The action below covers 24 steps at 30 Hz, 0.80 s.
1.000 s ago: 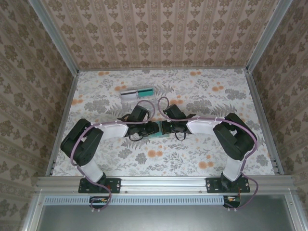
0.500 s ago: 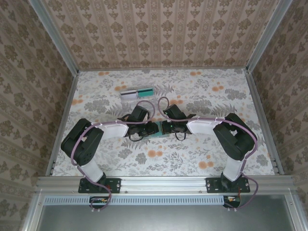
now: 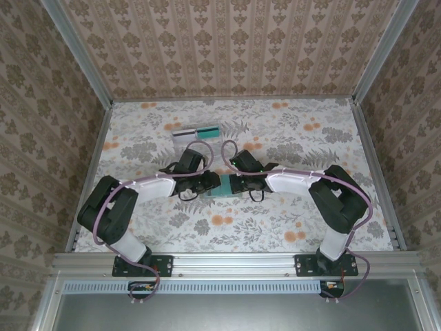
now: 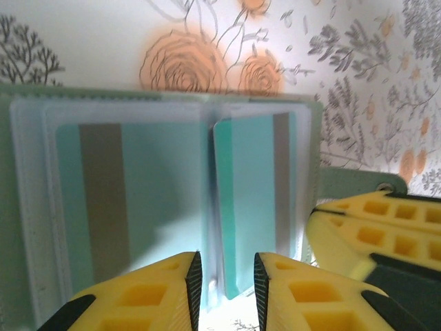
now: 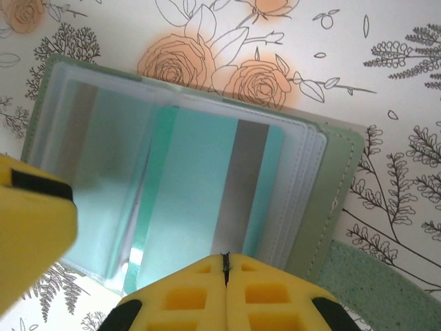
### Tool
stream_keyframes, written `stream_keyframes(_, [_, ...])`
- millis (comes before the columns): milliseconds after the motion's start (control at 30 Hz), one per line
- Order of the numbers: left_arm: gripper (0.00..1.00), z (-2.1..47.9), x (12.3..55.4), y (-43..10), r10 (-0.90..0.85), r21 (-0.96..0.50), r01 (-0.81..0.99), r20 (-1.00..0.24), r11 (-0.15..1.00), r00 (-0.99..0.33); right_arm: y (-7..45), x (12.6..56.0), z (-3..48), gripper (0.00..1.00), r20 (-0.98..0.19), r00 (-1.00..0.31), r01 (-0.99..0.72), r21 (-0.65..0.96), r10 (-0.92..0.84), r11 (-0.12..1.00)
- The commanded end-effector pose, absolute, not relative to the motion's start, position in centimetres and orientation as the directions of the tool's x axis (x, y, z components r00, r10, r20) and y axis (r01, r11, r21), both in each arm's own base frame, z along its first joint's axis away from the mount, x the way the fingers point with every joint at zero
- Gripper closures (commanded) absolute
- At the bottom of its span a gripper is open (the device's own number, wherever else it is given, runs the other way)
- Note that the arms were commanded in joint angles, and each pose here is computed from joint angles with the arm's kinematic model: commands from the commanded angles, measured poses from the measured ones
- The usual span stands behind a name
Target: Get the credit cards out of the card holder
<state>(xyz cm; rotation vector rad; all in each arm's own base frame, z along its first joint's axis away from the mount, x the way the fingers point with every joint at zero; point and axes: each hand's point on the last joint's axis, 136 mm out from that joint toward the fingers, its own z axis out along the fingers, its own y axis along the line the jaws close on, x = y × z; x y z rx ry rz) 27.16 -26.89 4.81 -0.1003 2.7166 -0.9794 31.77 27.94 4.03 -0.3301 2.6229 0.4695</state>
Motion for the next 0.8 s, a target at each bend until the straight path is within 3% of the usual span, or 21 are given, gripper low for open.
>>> stream_keyframes(0, [0.71,4.0,26.8,-27.0,-0.138,-0.644,0.022,-0.197,0.765,-0.971,27.4,31.7,3.0,0.93,-0.445,-0.879,-0.296,0.225,-0.172,0.928])
stream_keyframes(767, [0.71,2.6,26.2,-27.3,-0.131,-0.646,0.012,-0.173,0.763,-0.976,28.8,29.9,1.5,0.94,-0.406,-0.894,-0.306,0.248,-0.188,0.919])
